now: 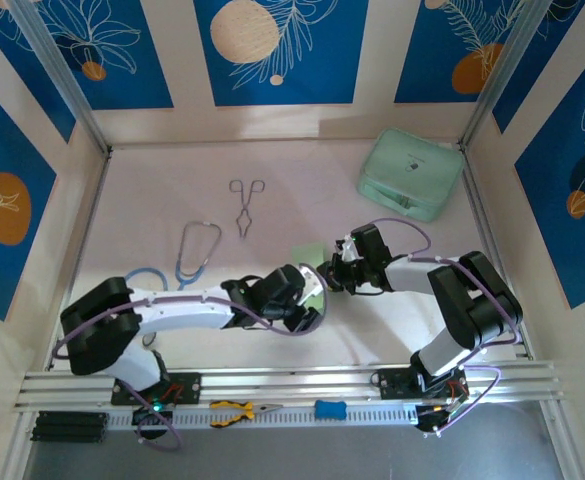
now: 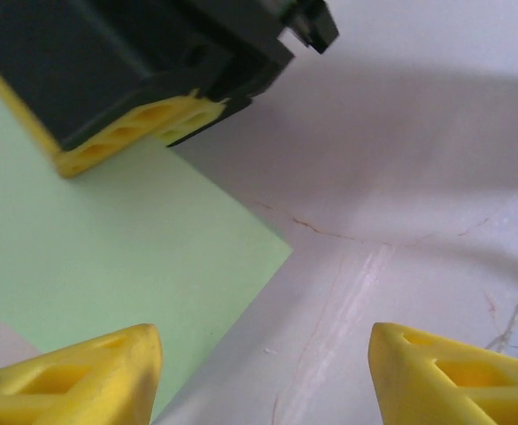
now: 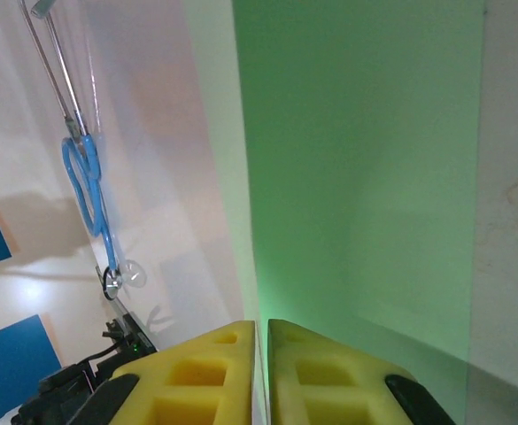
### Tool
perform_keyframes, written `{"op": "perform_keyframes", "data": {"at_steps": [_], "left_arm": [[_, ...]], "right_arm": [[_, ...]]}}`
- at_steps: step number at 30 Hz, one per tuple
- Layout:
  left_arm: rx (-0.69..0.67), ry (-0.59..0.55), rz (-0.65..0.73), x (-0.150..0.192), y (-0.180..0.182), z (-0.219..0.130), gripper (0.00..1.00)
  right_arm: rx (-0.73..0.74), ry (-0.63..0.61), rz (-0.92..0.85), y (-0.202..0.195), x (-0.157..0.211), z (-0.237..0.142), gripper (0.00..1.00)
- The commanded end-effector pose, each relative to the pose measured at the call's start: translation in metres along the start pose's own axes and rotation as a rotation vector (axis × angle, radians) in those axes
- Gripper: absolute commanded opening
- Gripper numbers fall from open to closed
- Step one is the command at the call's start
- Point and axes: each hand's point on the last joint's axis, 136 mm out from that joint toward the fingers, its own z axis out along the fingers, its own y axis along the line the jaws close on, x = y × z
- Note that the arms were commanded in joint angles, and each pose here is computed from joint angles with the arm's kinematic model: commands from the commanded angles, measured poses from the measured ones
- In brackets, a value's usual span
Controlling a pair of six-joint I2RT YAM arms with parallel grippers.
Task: Fold a paper plane with a square sheet of paper (pick it up from the middle)
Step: Fold the triangle a second time at the center of the table.
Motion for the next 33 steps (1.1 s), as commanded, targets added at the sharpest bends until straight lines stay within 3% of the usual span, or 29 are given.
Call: {"op": "perform_keyframes", "data": {"at_steps": [1, 9, 16, 27, 33], "left_arm": [[-0.112, 0.031, 0.125, 0.001, 0.004, 0.005, 0.64], [-0.256, 0.042, 0.239, -0.005, 0.006, 0.017, 0.69], [-0.332, 0.052, 0.258, -0.010, 0.015, 0.025, 0.66], [-0.315, 0.044, 0.252, -0.010, 0.012, 0.022, 0.28], [-0.268, 0.027, 0.201, -0.016, 0.008, 0.018, 0.08]], "right_arm": [[-0.009, 0.034, 0.005, 0.002, 0.004, -0.001, 0.12], [-0.009, 0.043, 0.021, 0.000, 0.004, -0.001, 0.12], [-0.007, 0.042, 0.026, -0.001, 0.004, -0.002, 0.12], [-0.011, 0.037, 0.022, 0.000, 0.005, -0.005, 0.15], [0.023, -0.005, 0.019, -0.002, 0.004, -0.016, 0.26]]}}
